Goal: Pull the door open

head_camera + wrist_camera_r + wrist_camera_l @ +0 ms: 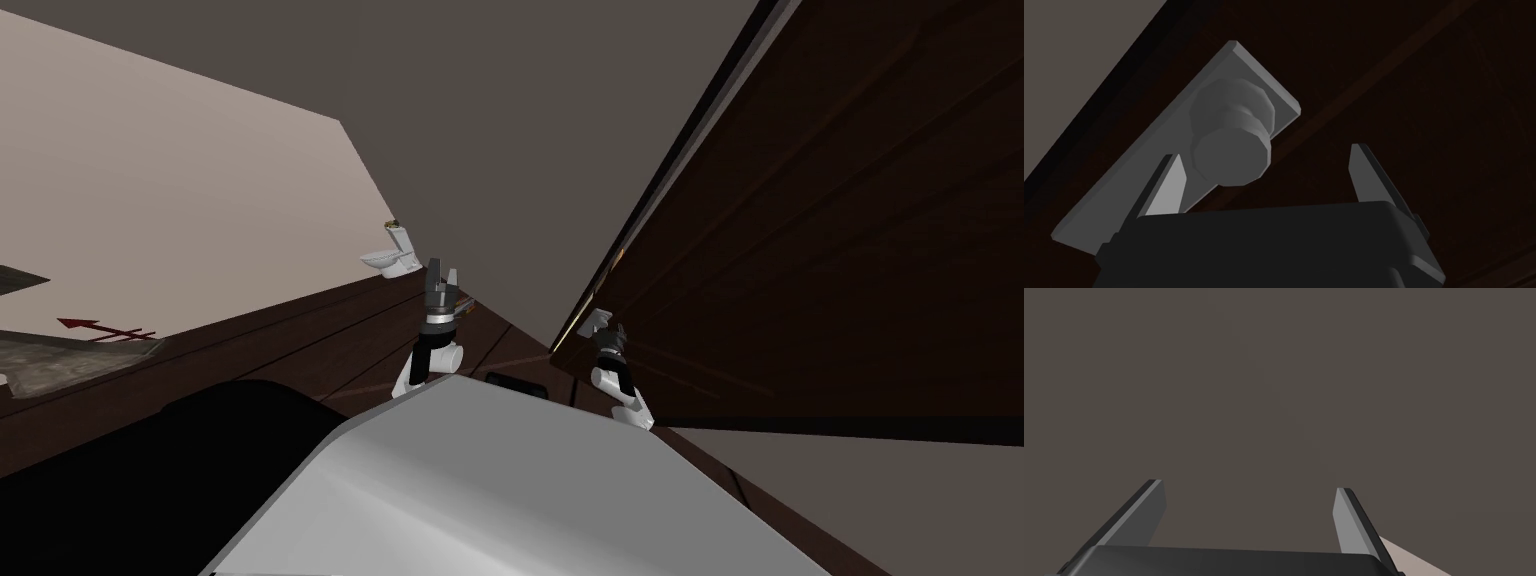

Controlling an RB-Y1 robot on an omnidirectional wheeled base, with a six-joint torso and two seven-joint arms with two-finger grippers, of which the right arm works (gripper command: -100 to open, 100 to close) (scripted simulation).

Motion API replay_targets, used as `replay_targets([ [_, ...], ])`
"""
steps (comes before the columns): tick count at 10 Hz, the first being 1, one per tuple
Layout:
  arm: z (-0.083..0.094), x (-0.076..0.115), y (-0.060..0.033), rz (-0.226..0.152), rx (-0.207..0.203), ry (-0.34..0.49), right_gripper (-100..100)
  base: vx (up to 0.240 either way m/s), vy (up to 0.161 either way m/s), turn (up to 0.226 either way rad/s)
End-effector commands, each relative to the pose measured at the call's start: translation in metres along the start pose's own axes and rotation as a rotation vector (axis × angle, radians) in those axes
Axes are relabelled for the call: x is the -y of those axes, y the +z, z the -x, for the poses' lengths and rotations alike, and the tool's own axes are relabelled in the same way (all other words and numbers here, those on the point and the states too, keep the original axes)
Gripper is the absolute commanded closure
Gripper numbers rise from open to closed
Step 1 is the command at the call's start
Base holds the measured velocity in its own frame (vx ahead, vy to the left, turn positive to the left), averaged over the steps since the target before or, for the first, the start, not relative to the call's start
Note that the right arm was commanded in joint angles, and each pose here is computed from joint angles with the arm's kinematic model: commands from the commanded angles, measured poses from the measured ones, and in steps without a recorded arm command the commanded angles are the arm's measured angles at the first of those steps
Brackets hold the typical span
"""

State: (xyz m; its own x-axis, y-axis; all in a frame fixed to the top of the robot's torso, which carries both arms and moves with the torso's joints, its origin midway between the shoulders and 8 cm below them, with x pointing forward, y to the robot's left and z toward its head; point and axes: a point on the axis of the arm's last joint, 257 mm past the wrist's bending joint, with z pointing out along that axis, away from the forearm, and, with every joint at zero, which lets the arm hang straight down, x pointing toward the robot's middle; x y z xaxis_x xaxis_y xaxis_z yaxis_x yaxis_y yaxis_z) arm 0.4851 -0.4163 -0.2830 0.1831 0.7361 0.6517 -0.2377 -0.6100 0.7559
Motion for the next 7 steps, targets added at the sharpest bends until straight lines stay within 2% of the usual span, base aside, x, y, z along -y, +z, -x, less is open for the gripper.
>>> replay_targets([
  [1, -0.003, 0.004, 0.0002, -0.001, 0.005, 0.086, -100, -0.05, -0.018, 0.011],
  [2, -0.005, 0.008, 0.0, -0.002, 0.01, 0.149, -100, -0.076, -0.019, 0.017],
  [3, -0.005, 0.008, 0.0, -0.002, 0.01, 0.158, -100, -0.062, -0.004, 0.006],
  [5, -0.011, 0.015, -0.0004, -0.004, 0.021, 0.296, -100, -0.058, -0.007, 0.011],
  [6, -0.011, 0.015, -0.0004, -0.004, 0.021, 0.305, -100, -0.061, -0.011, 0.007],
  [7, -0.013, 0.019, -0.0007, -0.006, 0.026, 0.379, -100, -0.06, -0.006, 0.011],
])
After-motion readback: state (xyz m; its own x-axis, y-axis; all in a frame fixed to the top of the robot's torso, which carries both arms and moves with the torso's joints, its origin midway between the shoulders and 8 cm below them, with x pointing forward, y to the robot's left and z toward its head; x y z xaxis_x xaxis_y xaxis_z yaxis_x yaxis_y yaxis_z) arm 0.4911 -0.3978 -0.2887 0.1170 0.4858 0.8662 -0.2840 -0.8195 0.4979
